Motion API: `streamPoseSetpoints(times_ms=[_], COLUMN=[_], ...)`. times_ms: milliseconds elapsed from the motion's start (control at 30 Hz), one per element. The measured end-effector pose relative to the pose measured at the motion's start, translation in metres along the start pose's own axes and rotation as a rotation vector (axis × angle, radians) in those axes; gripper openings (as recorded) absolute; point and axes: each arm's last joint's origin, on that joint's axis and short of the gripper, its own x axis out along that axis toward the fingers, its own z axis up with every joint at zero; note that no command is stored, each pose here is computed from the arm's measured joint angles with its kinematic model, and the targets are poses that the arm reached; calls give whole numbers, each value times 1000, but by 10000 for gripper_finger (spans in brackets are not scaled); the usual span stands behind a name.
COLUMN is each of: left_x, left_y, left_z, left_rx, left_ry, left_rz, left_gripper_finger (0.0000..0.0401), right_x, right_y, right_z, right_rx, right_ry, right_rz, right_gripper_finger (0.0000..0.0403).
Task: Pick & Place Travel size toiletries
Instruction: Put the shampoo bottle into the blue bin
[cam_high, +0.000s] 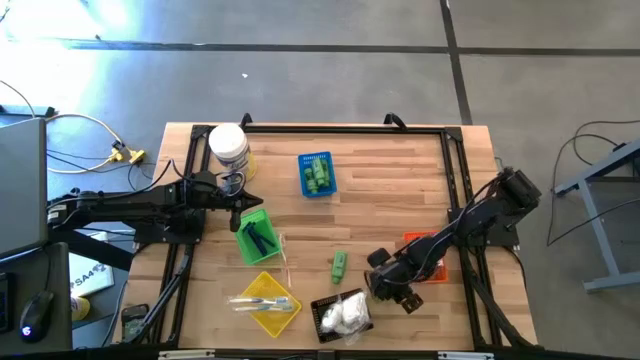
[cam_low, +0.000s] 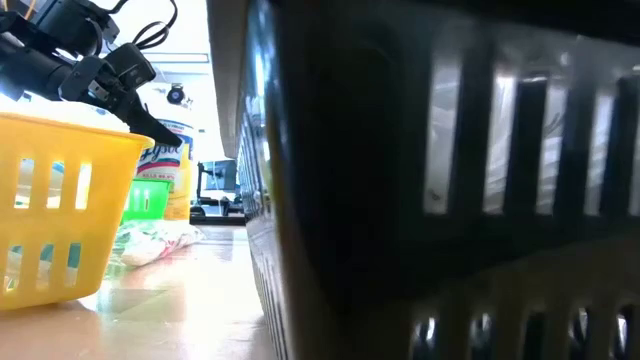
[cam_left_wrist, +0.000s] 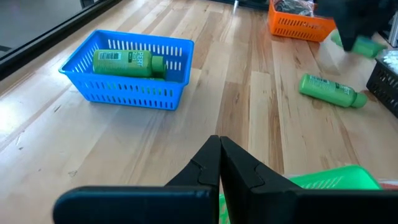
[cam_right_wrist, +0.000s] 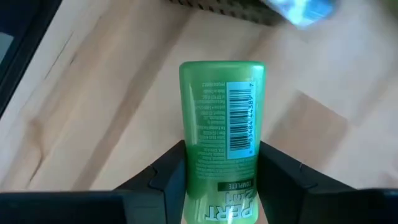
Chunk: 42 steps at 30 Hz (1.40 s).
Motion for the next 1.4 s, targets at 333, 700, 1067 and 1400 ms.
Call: streamPoseSetpoints(times_ms=[333,700,1067,1400], left_x=[0,0,0,0], left_y=[0,0,0,0], left_z=[0,0,0,0], left_rx=[3,28,7,25], left_ry=[-1,-1,-3,4], left_rz=[0,0,-1,0], left_gripper_finger=[0,0,0,0], right_x=[-86,-161,-161,-127], right_y=[-31,-74,-86,-81], right_z=[-7,-51,-120,-166], right_rx=[42,91,264,289], right_ry=[-225,-745,-1040,-1274], right_rz=[-181,-251,-349,-467], right_gripper_finger=[134,137,138,140])
